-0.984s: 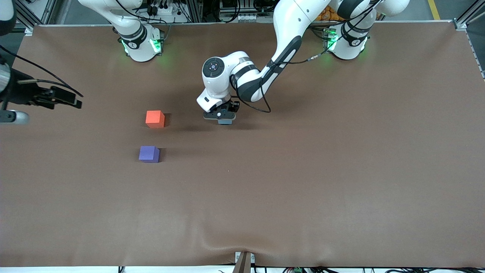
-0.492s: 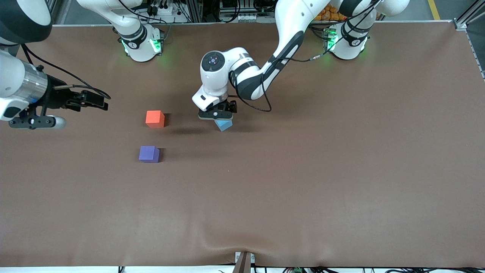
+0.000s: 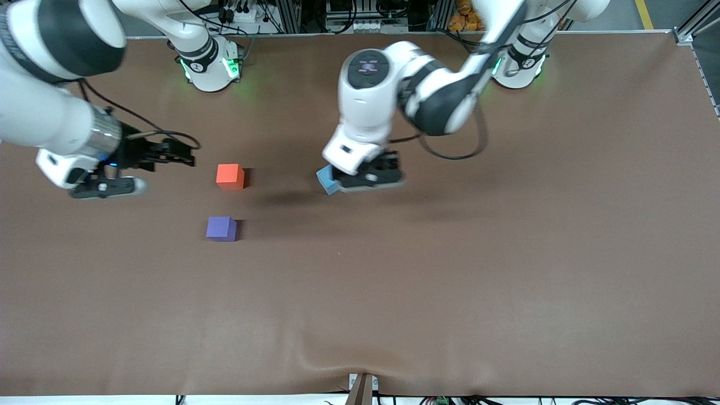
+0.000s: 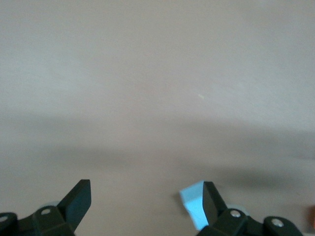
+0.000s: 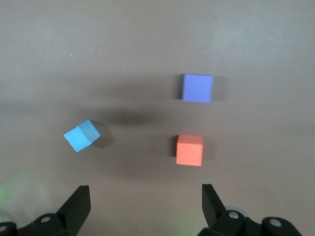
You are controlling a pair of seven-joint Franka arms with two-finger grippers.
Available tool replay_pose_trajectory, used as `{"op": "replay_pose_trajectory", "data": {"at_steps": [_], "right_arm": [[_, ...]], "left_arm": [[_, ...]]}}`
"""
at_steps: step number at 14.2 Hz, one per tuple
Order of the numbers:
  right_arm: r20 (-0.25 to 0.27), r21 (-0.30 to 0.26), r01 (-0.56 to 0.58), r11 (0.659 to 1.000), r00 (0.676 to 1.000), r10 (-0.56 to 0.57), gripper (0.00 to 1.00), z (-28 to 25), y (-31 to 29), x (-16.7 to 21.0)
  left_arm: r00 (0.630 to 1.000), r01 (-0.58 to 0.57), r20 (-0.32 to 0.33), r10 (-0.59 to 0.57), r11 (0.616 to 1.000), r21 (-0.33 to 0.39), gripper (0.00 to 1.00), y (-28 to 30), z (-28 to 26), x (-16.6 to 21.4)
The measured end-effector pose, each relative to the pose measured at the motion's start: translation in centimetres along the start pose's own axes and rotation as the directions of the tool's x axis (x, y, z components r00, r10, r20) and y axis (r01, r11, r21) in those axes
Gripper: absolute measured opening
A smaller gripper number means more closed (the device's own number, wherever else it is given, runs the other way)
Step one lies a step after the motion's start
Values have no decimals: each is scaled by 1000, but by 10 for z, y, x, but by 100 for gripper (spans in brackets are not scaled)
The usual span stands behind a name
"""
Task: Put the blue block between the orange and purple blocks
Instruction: 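Lower and release the cube with the left gripper while the right gripper approaches, then grasp the light-blue cube with the right gripper while the left gripper withdraws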
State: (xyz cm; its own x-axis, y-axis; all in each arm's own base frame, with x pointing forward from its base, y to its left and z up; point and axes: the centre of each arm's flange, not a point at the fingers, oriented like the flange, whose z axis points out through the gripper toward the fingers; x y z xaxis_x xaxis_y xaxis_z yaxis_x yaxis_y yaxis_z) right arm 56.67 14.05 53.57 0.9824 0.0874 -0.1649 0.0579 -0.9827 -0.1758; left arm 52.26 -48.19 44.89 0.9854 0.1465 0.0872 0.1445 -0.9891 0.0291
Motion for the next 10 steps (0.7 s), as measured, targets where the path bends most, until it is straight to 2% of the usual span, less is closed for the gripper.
{"op": "replay_pose_trajectory", "data": {"at_steps": [5, 7, 10], "right_arm": [[32, -29, 153, 988, 988, -152, 100, 82, -97, 5], [27, -40, 208, 977, 978, -207, 100, 127, -138, 9], [14, -55, 256, 965, 967, -255, 100, 198, -193, 9]], "left_arm": [[991, 114, 57, -120, 988, 102, 100, -104, -14, 76], [989, 104, 93, -117, 985, 137, 100, -152, -14, 105], [988, 77, 120, -95, 986, 146, 100, -236, -41, 140]]}}
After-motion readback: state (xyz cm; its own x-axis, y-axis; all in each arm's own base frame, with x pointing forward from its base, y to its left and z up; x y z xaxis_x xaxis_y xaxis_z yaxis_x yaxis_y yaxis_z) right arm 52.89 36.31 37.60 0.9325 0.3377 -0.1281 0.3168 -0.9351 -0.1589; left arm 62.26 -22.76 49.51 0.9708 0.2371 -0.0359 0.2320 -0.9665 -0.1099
